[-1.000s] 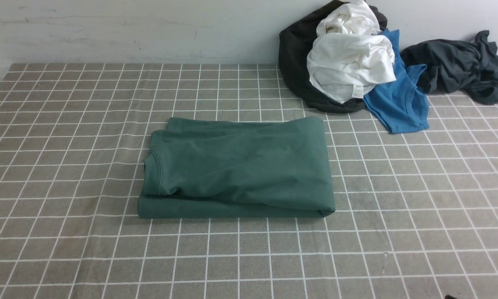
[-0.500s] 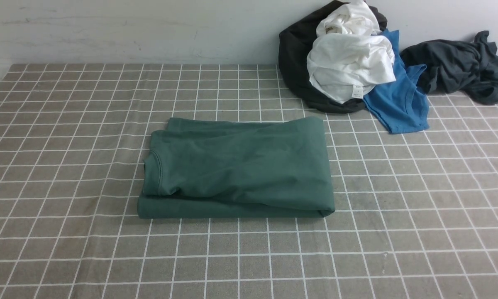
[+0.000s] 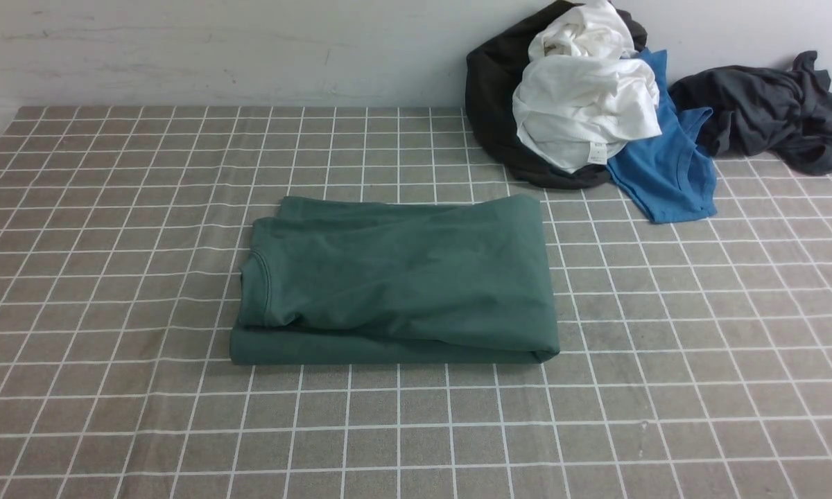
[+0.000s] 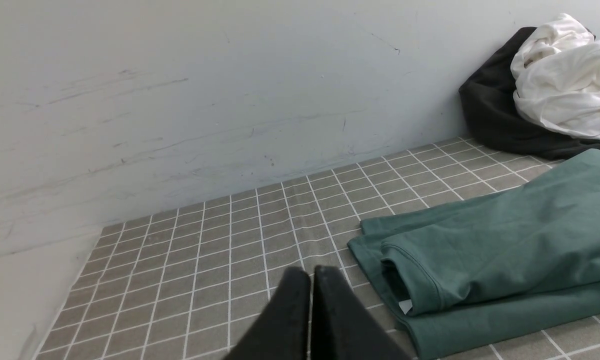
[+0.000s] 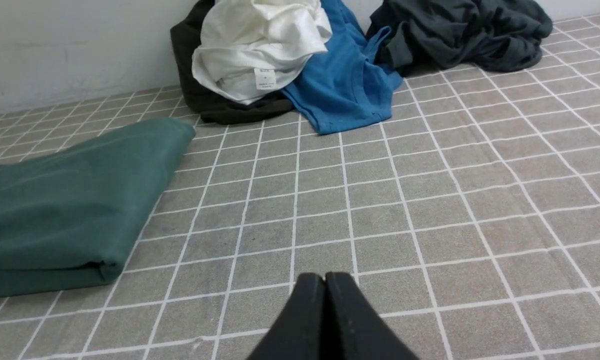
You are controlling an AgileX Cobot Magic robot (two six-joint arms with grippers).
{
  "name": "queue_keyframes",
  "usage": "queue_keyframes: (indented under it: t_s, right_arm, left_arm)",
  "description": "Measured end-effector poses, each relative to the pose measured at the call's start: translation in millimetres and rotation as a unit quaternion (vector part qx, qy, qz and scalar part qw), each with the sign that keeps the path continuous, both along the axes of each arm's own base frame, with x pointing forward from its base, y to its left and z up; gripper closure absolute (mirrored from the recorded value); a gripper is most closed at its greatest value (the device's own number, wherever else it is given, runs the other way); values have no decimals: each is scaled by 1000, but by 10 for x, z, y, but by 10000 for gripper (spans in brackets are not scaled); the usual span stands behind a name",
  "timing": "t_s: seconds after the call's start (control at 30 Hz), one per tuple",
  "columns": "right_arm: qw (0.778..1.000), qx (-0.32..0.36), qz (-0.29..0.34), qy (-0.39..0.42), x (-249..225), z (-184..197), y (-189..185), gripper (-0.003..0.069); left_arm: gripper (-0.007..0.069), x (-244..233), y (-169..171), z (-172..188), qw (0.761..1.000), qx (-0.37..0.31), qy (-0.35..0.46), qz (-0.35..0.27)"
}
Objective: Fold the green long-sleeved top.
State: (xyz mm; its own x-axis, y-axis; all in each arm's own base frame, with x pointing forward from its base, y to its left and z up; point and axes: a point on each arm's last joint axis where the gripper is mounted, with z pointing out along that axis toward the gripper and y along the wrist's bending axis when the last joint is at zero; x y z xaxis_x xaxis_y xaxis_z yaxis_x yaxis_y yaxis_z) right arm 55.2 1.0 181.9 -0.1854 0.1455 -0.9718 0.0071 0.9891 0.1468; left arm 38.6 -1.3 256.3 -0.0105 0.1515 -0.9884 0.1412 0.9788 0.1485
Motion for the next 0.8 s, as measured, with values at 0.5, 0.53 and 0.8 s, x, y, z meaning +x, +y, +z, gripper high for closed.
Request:
queue_keyframes:
  t_s: [0.5, 0.53, 0.8]
  right_arm:
    - [999, -46, -24, 2, -1, -1, -35, 671]
    - [999, -46, -24, 2, -1, -1, -35, 671]
    - [999, -46, -24, 2, -1, -1, -35, 671]
  left_arm:
    - [633, 0, 0, 0, 1000, 0, 0, 0]
    - [633, 0, 0, 0, 1000, 0, 0, 0]
    - [633, 0, 0, 0, 1000, 0, 0, 0]
